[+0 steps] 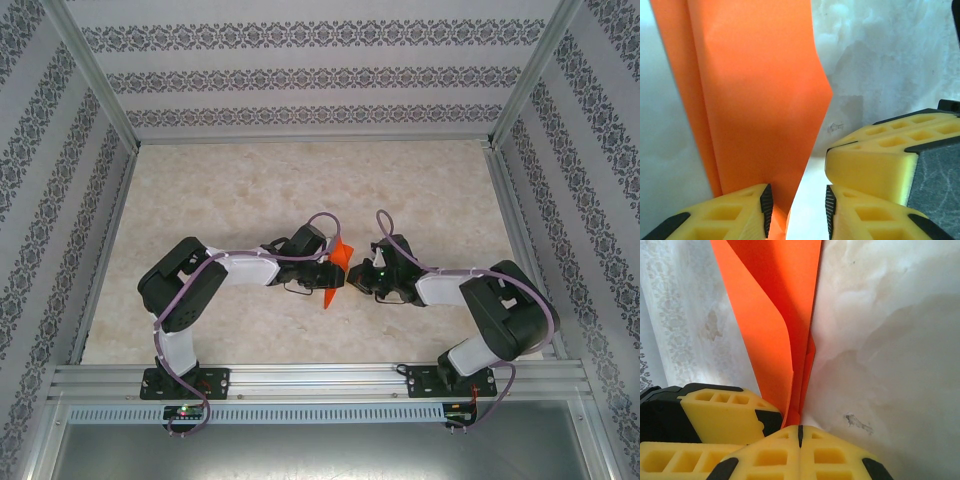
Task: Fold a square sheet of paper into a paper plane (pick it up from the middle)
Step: Fold the wing for the fifth time at the center of the table.
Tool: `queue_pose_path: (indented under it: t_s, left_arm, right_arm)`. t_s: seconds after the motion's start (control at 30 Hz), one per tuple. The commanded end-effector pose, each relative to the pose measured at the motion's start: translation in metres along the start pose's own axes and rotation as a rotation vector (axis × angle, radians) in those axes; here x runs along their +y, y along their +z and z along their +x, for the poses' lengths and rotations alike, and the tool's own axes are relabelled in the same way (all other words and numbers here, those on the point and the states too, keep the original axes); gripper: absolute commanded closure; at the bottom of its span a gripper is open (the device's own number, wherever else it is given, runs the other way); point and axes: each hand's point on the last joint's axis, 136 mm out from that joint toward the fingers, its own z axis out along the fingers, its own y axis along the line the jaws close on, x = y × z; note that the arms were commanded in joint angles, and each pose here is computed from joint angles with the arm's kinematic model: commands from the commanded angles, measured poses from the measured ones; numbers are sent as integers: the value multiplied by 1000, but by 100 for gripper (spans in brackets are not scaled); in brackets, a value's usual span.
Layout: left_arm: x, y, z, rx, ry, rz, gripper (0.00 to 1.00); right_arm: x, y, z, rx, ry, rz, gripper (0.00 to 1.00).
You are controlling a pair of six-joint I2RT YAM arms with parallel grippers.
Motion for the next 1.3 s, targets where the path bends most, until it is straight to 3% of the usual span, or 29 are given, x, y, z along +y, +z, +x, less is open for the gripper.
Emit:
queue_pose_path:
  t_s: [0.0,0.33,0.87,1.27]
  left_arm:
    - [3,2,2,-14,37,8,63]
    - [3,-3,3,-24,72,1,83]
    - [1,-9,1,-29,105,-9,85]
    - [-1,-8,4,-5,126,0,85]
  right_arm:
    - [-5,-8,1,-1,-2,15,100]
    - [3,-19,-12,-7,-24,-5,100]
    - [13,6,-16,59,-57,-21,82]
    - [23,19,-21,79,-77,-47,81]
